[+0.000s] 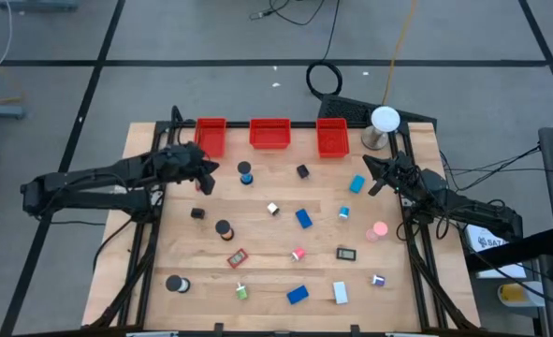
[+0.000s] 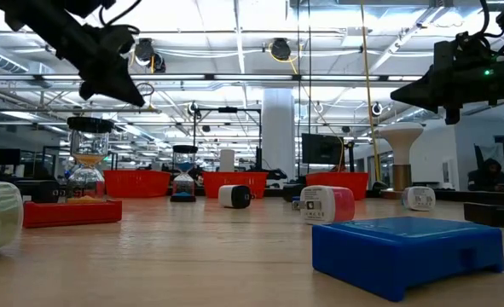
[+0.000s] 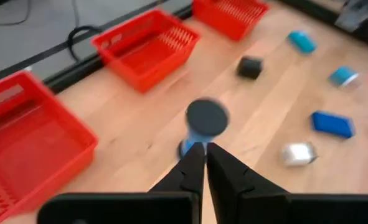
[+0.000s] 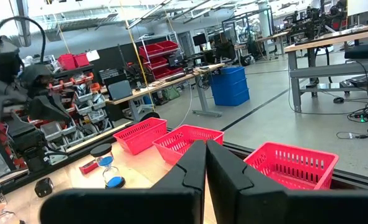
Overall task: Pick & Place Office items
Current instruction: Put the red timer into the left orange basket
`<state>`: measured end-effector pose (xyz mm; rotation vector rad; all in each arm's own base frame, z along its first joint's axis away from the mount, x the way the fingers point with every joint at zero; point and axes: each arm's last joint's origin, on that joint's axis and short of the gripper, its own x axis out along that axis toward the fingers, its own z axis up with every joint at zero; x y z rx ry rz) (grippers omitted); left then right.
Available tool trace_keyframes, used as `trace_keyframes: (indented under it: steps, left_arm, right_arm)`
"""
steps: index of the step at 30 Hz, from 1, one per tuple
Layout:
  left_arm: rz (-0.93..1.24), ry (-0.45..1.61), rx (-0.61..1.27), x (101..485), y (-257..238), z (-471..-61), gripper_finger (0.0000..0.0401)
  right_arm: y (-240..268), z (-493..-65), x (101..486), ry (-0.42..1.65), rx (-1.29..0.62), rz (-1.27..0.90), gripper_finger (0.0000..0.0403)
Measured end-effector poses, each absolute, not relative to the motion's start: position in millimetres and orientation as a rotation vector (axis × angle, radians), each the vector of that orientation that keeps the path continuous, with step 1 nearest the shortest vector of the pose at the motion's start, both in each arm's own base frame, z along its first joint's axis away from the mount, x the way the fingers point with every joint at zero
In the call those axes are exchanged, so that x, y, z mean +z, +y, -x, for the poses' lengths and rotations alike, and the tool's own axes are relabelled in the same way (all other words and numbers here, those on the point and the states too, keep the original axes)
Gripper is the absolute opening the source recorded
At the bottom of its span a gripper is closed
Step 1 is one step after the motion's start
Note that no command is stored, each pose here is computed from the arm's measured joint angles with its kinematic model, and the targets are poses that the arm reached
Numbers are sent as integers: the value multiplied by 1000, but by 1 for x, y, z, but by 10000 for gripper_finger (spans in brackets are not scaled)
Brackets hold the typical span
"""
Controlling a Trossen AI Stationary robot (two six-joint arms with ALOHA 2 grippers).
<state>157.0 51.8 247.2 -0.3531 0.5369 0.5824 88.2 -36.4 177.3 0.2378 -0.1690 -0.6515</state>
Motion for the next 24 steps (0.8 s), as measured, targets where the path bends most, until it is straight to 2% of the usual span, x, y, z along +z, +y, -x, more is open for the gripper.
trace_keyframes:
  steps: [13,17,24]
  left_arm:
    - [483,611,631,237,40,-157,146]
    - [466,626,687,235,41,-162,154]
    - [561,685,716,241,29,-181,154]
  right_arm:
    - [-36,-88,177,-169,-651,-238,4]
    - [-36,-88,177,-169,-651,-238,4]
    - [-36,-88,177,-169,-651,-238,4]
